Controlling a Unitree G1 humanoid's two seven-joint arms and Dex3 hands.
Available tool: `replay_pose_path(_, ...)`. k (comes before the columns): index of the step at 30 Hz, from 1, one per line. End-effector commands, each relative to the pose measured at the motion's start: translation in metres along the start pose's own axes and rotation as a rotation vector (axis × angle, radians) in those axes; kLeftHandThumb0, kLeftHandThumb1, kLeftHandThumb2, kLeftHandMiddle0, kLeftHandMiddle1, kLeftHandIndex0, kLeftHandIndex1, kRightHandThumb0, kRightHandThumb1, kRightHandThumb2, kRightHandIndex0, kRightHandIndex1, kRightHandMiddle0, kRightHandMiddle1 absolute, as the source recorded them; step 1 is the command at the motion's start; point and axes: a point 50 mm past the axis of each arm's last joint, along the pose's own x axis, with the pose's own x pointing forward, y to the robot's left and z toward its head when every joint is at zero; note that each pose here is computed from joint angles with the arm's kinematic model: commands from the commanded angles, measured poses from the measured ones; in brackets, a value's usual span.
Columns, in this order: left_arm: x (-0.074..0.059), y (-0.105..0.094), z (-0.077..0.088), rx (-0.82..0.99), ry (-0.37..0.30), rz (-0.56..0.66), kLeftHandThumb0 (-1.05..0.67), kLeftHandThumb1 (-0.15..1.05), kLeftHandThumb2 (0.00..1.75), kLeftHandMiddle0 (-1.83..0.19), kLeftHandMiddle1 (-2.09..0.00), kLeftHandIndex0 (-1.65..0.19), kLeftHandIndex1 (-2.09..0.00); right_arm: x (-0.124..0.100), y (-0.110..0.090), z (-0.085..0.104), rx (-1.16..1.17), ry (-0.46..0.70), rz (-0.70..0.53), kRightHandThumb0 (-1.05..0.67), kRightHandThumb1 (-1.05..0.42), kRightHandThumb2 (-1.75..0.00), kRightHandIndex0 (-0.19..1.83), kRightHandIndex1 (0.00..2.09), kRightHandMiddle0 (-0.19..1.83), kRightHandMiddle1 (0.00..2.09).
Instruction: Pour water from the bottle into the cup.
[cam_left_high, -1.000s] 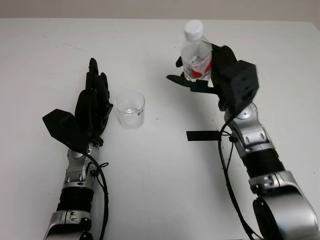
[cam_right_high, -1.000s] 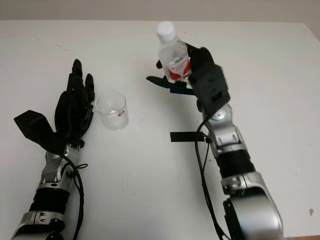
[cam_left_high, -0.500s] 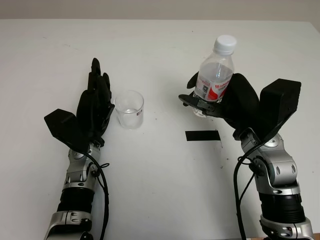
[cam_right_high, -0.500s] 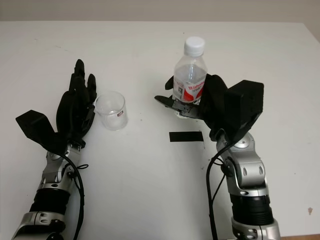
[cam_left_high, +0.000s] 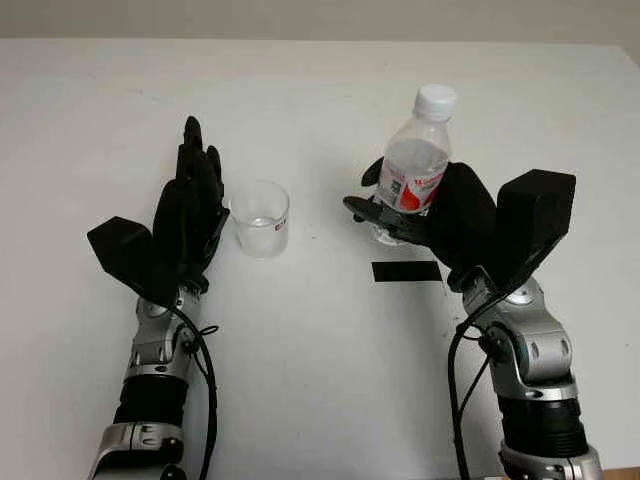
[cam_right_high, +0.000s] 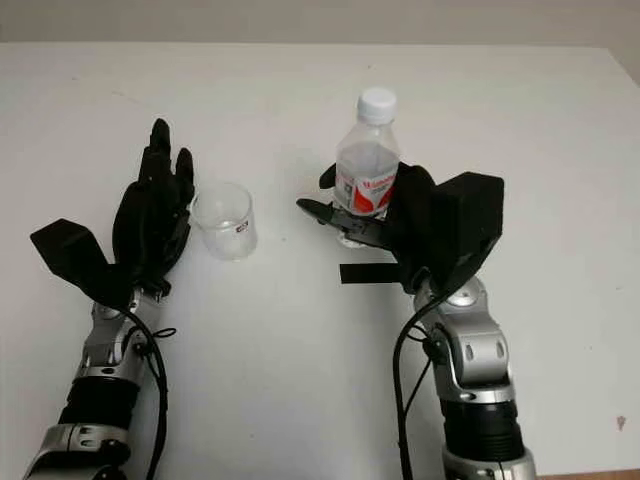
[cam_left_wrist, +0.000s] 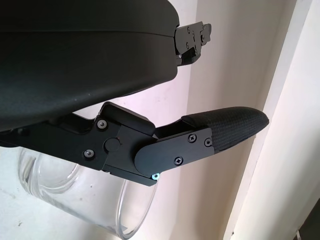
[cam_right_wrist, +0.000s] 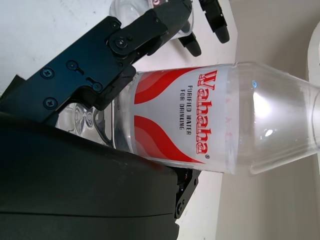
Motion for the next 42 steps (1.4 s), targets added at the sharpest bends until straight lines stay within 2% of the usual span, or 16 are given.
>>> replay_pose_path(1,-0.004,0.003,0.0,0.001,0.002,0.007,-0.82,1.05,0.71,0.18,-0.05,0.19,-0.03,-0.002,0.0,-0.004,-0.009,-0.018,-0.006,-0.26,-1.05,-0.25,1.43,2.09,1.09,2.09)
replay_pose_path(6,-0.005,0.006,0.001,0.006,0.004,-0.002,-0.81,1.05,0.71,0.19,-0.02,0.19,-0.01,-0.006,-0.003,-0.012,-0.054,-0.025,-0.027,-0.26,-1.05,-0.26,1.43,2.09,1.08,2.09)
replay_pose_path(9,-0.005,0.007,0.001,0.005,0.005,-0.001,-0.81,1.05,0.71,0.19,-0.03,0.19,0.0,-0.01,-0.007,-0.016,-0.063,-0.014,-0.045,-0.27,-1.05,-0.24,1.37,2.09,0.97,2.09)
replay_pose_path(13,-0.004,0.007,0.002,0.014,0.007,0.001,-0.81,1.05,0.71,0.19,-0.04,0.19,0.0,-0.014,-0.01,-0.019,-0.059,-0.01,-0.055,-0.26,-1.05,-0.25,1.33,2.09,0.97,2.09)
replay_pose_path(26,-0.003,0.008,0.003,0.005,0.01,-0.008,-0.81,1.05,0.7,0.19,-0.03,0.19,0.0,-0.021,-0.009,-0.022,-0.036,-0.006,-0.051,-0.25,-1.05,-0.27,1.4,2.09,1.08,2.09)
replay_pose_path(42,-0.005,0.01,0.005,0.029,0.01,-0.003,-0.82,1.05,0.71,0.19,-0.03,0.19,0.0,-0.018,-0.004,-0.037,-0.044,0.052,-0.057,-0.27,-1.05,-0.27,1.49,2.09,1.22,2.09)
